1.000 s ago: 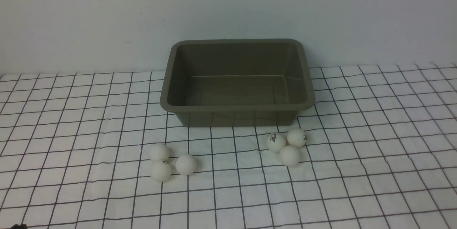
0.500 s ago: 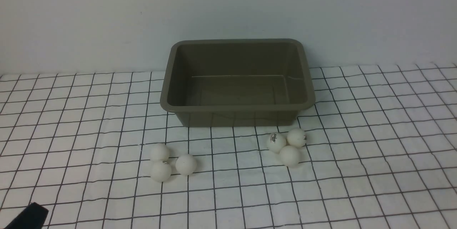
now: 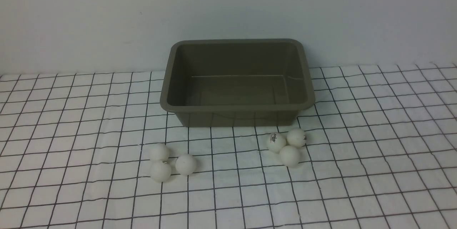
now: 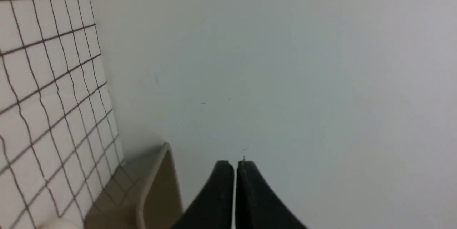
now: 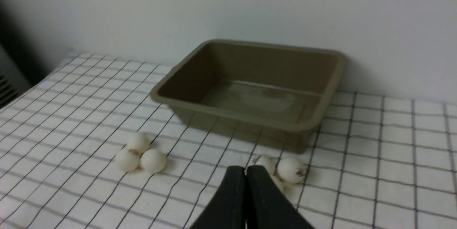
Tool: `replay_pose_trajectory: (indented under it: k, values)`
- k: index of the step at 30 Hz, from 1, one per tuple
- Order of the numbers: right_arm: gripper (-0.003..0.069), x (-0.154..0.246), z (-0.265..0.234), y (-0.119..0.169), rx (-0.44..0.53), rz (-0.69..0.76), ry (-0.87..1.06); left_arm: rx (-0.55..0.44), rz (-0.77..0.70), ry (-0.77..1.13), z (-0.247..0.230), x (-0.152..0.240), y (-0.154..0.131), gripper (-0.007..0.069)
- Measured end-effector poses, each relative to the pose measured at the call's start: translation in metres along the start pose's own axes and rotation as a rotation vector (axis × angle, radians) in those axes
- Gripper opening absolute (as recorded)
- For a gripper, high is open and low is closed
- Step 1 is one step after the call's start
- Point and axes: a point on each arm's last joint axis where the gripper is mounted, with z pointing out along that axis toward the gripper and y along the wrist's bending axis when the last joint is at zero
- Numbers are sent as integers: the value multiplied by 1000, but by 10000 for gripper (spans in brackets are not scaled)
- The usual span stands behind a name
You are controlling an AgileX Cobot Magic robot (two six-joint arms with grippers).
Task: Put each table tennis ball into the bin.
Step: Use the right arm to clamp the table tennis ball closest to it
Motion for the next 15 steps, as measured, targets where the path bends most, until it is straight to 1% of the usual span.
replay_pose_trajectory:
  k: [2,4,6,8,9,12,15]
  values:
    - [-18,-14,12,0,-74,24,91,39,168,34,-1,3,-9,-4]
    - [-18,-21,30,-4,-133,63,192,106,360,62,-3,6,-27,-4]
    - [-18,-24,47,-10,-182,94,261,245,651,99,-12,13,-62,-4]
    - [-18,-28,60,-12,-237,113,287,356,826,125,-19,18,-89,-4]
    - [-18,-29,65,-13,-261,123,290,384,916,136,-20,21,-101,-4]
    - [-18,-39,84,-13,-378,170,287,451,1070,245,-13,33,-132,-4]
    - [-18,-48,97,-16,-445,204,294,444,1151,415,11,46,-151,-4]
